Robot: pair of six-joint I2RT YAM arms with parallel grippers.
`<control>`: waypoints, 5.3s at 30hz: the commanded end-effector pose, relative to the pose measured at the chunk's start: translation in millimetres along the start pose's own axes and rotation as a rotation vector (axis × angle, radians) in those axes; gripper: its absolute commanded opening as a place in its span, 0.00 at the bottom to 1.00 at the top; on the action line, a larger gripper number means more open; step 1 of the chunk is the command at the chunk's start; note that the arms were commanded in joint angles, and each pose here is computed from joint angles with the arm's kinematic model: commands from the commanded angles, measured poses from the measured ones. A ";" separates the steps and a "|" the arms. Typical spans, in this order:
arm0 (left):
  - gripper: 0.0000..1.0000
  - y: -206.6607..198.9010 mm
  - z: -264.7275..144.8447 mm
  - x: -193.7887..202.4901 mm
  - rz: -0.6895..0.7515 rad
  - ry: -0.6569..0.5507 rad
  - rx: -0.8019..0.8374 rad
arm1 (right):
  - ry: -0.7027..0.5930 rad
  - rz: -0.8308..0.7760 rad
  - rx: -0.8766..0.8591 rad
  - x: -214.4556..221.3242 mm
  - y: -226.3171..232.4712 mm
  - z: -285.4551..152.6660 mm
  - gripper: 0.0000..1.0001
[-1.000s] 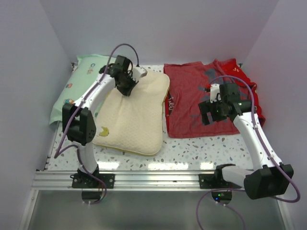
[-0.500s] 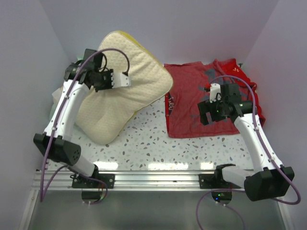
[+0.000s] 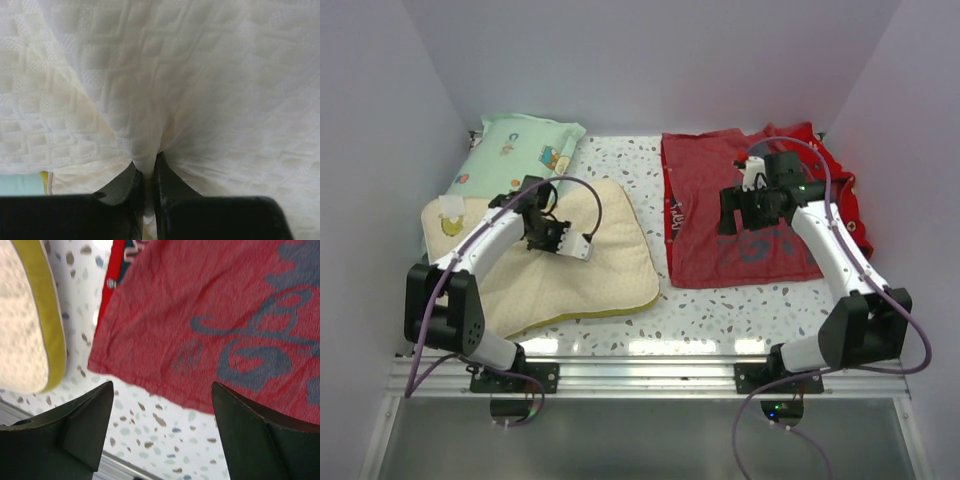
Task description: Put the pillow into the pillowcase
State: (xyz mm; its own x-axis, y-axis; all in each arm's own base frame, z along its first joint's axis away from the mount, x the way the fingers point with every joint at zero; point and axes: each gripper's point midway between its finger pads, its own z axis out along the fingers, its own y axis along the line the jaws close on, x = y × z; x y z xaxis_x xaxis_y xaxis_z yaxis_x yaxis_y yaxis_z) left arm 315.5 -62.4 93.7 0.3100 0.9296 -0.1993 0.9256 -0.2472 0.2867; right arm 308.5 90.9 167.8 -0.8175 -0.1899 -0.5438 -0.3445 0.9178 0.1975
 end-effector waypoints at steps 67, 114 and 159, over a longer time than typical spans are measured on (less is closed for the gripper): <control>1.00 37.6 -87.5 -50.1 -0.756 -0.526 -0.346 | 0.461 -0.419 0.120 42.8 51.9 138.6 0.43; 0.00 -29.9 44.8 -92.3 -0.344 -0.437 0.112 | 0.153 -0.204 -0.248 -39.4 99.3 23.1 0.00; 0.00 154.4 -1.9 -195.6 -0.646 -0.692 -0.350 | 0.133 -0.283 -0.545 2.1 130.7 -39.3 0.00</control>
State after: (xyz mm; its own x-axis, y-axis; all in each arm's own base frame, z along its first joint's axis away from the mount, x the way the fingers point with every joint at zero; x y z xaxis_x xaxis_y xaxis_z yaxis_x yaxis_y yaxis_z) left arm 345.5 -275.9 128.1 -0.2034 0.5383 -0.8178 0.9586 0.2794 -0.0546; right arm 268.0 184.6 200.2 -0.6977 -0.4811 -0.5308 -0.7001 0.6150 0.3628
